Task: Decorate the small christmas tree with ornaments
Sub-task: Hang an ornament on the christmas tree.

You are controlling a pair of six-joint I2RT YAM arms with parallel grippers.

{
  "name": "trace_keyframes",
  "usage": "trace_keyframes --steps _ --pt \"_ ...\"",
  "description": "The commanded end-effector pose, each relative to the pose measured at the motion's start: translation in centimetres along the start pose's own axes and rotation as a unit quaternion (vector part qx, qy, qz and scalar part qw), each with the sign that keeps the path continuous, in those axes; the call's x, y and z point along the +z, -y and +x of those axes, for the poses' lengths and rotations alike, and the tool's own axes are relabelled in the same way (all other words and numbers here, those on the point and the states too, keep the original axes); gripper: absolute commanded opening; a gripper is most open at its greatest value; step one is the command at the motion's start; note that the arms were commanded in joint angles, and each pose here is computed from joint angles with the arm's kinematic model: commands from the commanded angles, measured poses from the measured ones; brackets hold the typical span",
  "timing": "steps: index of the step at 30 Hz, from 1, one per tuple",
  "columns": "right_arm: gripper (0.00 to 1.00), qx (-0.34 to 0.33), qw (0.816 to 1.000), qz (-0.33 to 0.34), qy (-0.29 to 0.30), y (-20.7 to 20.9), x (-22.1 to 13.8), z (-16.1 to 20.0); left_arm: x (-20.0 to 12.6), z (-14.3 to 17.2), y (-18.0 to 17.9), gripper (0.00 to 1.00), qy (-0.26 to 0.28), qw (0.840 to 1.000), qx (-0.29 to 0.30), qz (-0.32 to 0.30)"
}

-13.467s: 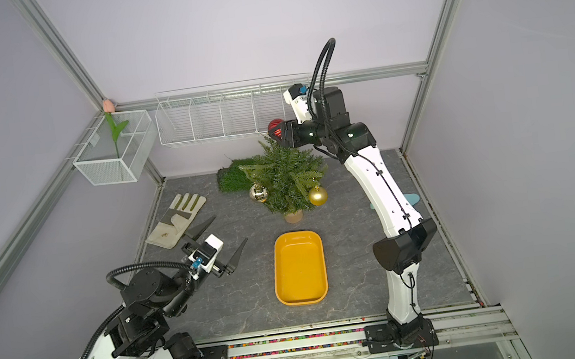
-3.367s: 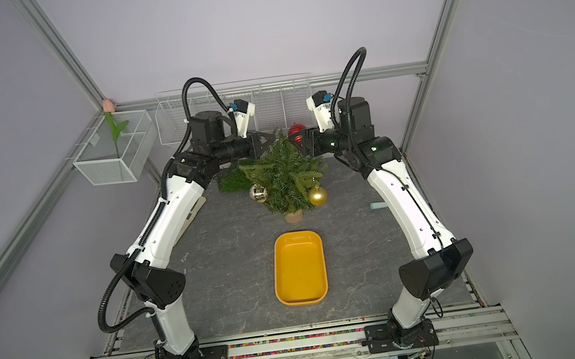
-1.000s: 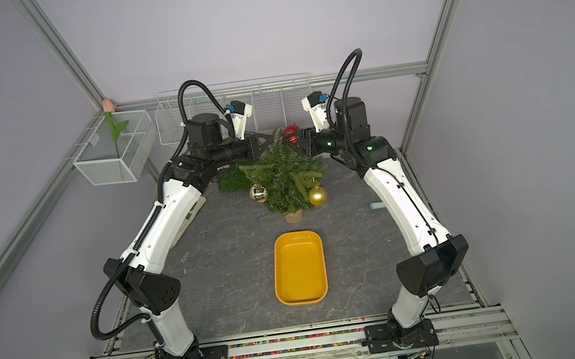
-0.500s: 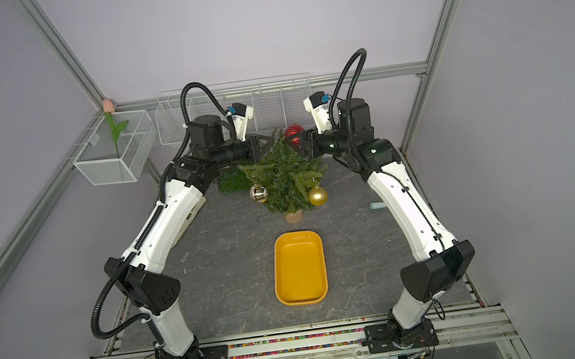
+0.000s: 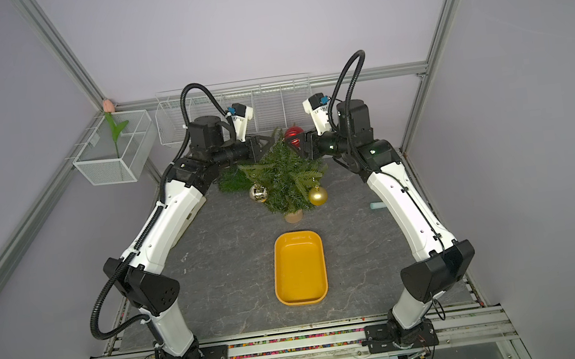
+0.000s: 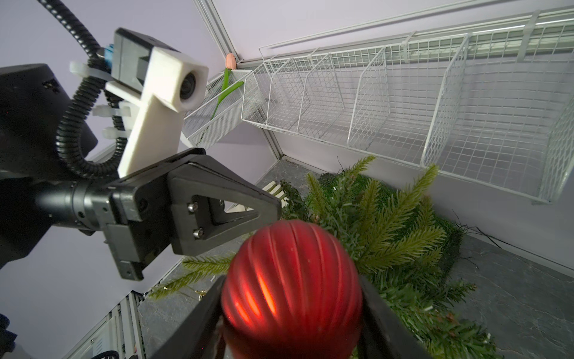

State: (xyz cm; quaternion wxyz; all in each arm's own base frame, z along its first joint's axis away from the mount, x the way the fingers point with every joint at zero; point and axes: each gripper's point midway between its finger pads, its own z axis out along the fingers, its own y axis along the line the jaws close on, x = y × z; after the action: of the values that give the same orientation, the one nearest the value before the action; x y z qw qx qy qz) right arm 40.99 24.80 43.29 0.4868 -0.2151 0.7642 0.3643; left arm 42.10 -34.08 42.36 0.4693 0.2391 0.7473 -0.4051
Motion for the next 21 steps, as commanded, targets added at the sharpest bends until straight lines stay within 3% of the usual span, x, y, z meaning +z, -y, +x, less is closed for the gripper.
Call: trace_keyframes --steps 1,11,14,17,21 --pt "0.47 -0.011 1.0 -0.003 -0.004 -0.6 -0.7 0.6 -1.0 -0.7 0.8 0.0 0.01 1.0 0.004 0.006" --pt "0.47 0.0 1.0 0.01 -0.023 0.2 -0.6 2.7 -0.9 -0.7 0.8 0.0 0.01 1.0 0.003 0.007" --pt "0.47 0.003 1.0 0.009 -0.025 0.3 -0.6 3.1 -1.3 -1.1 0.9 0.19 0.018 1.0 0.006 0.004" --pt "0.55 0.005 1.0 0.009 -0.025 0.2 -0.7 3.2 -1.9 -1.7 1.1 0.42 0.031 0.999 0.009 -0.003" --pt "0.91 0.006 1.0 0.013 -0.024 0.1 -1.3 3.5 -2.8 -2.4 1.1 0.62 0.048 0.999 0.015 -0.017"
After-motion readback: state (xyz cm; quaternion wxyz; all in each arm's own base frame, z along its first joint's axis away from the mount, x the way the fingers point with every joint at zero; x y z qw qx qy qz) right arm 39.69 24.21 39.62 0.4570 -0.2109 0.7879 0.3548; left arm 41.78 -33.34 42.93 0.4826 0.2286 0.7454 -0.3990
